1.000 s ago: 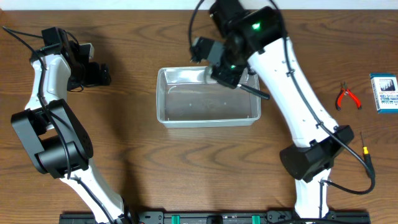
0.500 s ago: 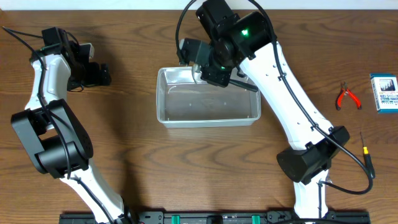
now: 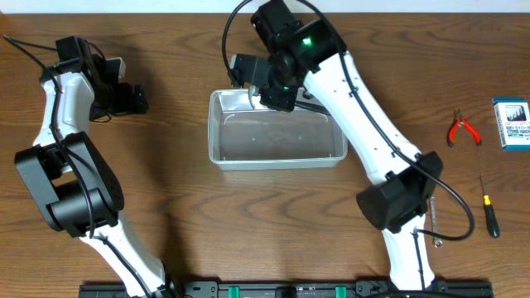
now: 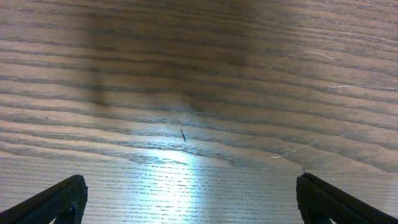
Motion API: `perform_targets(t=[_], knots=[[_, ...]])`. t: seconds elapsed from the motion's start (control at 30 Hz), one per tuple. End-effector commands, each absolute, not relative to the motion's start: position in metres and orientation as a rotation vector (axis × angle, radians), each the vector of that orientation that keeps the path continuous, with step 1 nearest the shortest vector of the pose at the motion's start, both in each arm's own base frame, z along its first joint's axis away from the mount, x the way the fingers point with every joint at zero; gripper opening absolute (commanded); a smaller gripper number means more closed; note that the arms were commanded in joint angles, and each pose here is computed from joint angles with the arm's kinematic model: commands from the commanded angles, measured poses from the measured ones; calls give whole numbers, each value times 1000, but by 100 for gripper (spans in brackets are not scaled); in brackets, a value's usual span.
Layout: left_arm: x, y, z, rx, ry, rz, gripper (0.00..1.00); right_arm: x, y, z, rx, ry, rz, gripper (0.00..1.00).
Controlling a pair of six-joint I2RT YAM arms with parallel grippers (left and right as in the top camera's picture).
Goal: Pack container
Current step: 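Lift the hammer and carry it left over the clear container, then lower the hammer into the container and open the right gripper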
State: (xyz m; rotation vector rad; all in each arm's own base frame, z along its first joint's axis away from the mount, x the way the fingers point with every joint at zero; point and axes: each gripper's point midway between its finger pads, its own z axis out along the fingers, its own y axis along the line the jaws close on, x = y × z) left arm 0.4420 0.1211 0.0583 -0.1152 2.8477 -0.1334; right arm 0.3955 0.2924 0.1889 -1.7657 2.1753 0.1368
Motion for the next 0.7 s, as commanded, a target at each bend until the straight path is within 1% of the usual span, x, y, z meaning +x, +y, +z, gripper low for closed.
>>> perform_targets(t=[0.0,0.2,0.37,0.67], knots=[[440,122,55,-110,2859,-124,98,397,303,178,-1818,2129,153,4],[440,122,55,-110,2859,-124,98,400,304,158,-1868,2136,154,4],[440,122,55,-110,2858,-124,98,392,304,139,-1945,2148,194,3],[440,122,55,-110,2858,-124,98,392,304,113,-1978,2195,215,2]])
